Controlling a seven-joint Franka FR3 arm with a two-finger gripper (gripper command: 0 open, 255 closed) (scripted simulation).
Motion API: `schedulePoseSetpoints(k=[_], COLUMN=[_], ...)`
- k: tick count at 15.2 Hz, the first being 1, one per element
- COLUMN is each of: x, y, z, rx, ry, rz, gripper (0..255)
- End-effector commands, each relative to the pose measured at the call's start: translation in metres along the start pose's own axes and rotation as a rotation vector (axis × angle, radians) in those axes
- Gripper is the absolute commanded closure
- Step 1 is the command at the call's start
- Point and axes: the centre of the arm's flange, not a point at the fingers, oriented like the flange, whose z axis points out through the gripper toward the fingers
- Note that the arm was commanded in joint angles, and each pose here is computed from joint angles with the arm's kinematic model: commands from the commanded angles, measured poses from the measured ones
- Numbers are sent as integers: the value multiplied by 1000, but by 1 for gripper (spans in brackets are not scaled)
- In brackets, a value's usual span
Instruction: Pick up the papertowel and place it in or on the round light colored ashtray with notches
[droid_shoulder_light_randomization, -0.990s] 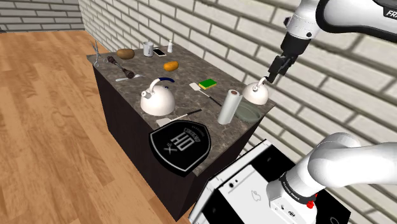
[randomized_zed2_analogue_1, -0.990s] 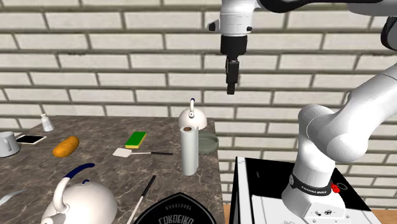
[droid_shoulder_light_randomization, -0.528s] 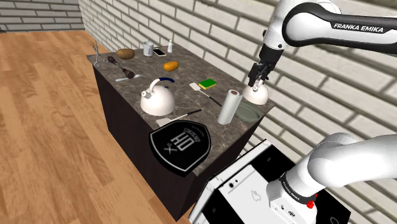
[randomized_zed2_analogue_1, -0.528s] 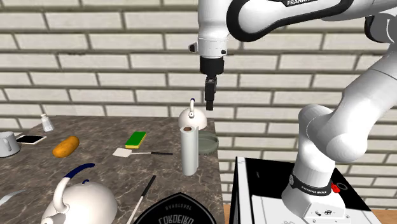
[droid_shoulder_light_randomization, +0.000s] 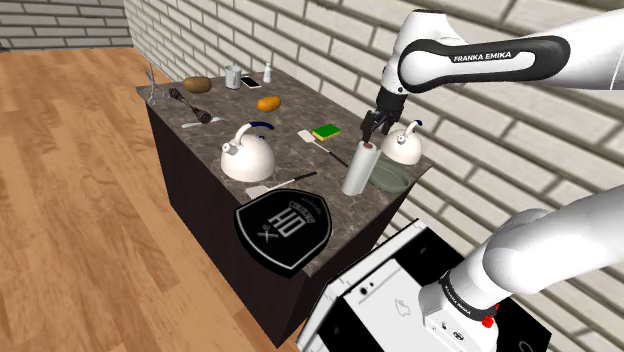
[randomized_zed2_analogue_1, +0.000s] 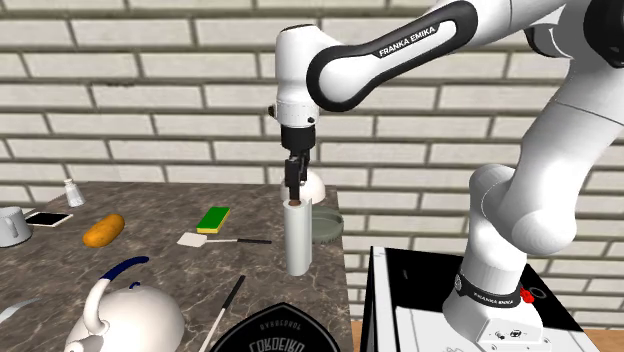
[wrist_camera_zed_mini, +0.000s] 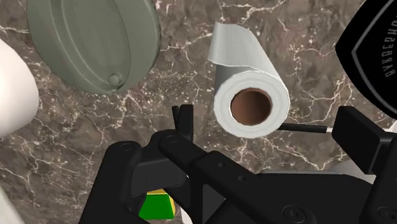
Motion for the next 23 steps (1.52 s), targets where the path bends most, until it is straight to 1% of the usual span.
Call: schedulePoseSetpoints(k=[1,2,3,10,18,19,23], x=[16,25,26,27,27,27,27], y=[2,2,2,2,2,2,2], z=[20,29,30,70,70,70,70], rx=[9,14,15,15,15,15,15], ry=[4,5,5,5,5,5,5], rz=[8,12,13,13,13,13,13], gripper=[0,0,0,0,0,255,255])
